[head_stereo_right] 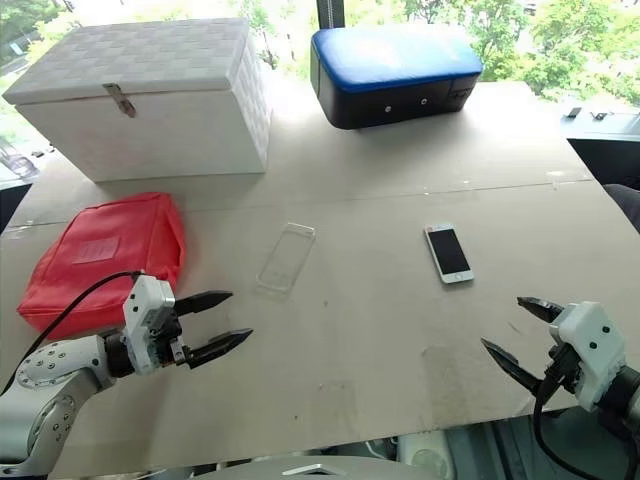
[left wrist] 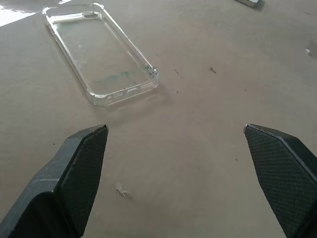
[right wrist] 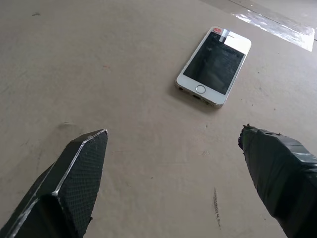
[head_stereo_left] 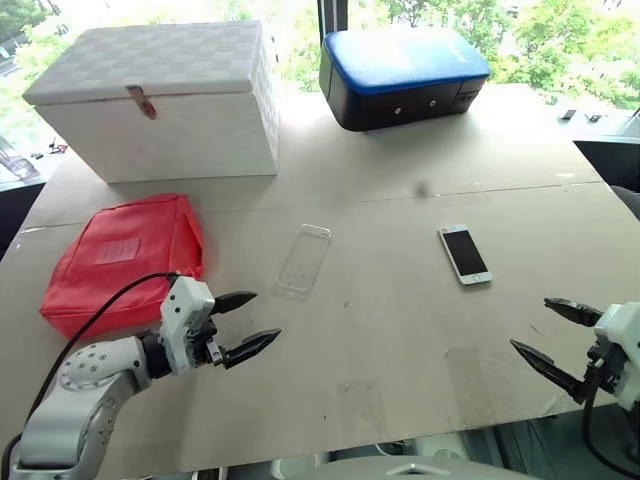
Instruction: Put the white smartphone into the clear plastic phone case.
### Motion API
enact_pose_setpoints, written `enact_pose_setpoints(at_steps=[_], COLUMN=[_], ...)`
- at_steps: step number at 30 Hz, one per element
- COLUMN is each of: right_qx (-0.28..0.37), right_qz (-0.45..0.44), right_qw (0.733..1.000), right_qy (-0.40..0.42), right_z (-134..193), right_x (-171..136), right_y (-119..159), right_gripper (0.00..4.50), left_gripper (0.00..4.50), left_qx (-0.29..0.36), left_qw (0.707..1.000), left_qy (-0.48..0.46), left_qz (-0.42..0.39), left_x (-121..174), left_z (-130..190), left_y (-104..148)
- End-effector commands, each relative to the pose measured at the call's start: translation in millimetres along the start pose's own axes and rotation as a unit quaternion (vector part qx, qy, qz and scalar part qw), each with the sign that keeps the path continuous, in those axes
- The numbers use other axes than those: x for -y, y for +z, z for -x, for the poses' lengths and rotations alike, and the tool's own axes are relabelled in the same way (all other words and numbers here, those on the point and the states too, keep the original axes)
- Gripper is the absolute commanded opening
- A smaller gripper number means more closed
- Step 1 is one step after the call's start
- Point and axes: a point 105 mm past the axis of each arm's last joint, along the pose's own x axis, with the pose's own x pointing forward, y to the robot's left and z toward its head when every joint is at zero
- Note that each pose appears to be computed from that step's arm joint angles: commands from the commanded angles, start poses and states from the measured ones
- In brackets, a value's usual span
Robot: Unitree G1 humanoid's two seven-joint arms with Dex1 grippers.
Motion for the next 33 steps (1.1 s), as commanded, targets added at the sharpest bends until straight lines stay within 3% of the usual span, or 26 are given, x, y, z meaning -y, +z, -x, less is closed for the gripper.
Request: enact_pose_setpoints(at_steps=[1, 4, 7, 12, 18, 22, 23, 29, 33], right_qx=[0.037, 0.078, 0.090, 0.108, 0.108, 0.109, 0.111, 0.115, 0.122], right_qz=[0.012, 0.004, 0.013, 0.024, 0.029, 0.031, 0.031, 0.029, 0.028], right_qw=[0.999, 0.997, 0.996, 0.990, 0.987, 0.987, 0.987, 0.988, 0.987], right_qy=[-0.018, -0.008, 0.016, 0.088, 0.116, 0.116, 0.114, 0.104, 0.104], right_z=[-3.9, -18.6, -23.8, -24.0, -19.2, -14.2, -13.0, -13.3, -18.4], right_x=[3.1, -2.2, -8.3, -33.9, -49.8, -56.8, -57.9, -63.5, -65.3], right_y=[14.4, 33.2, 44.2, 63.9, 70.6, 71.8, 72.7, 73.8, 75.8], right_gripper=[4.50, 4.50, 4.50, 4.50, 4.50, 4.50, 4.50, 4.50, 4.50], left_gripper=[4.46, 4.46, 4.46, 4.46, 4.46, 3.21, 3.07, 0.27, 0.12], left_qx=[0.005, 0.007, -0.016, -0.091, -0.142, -0.184, -0.186, -0.186, -0.190], left_qw=[0.999, 0.991, 0.985, 0.971, 0.948, 0.941, 0.944, 0.975, 0.978], left_qy=[-0.012, -0.046, -0.090, -0.117, -0.159, -0.183, -0.179, -0.122, -0.067], left_qz=[-0.041, -0.122, -0.145, -0.186, -0.234, -0.217, -0.204, -0.009, 0.055], left_x=[-5.5, -17.5, -24.5, -44.2, -54.5, -53.2, -53.4, -34.9, -15.0], left_z=[-6.7, -21.6, -27.0, -44.7, -70.0, -74.8, -75.6, -84.3, -105.2], left_y=[14.0, 35.6, 40.9, 37.8, 18.8, 0.8, -0.2, 15.0, 29.9])
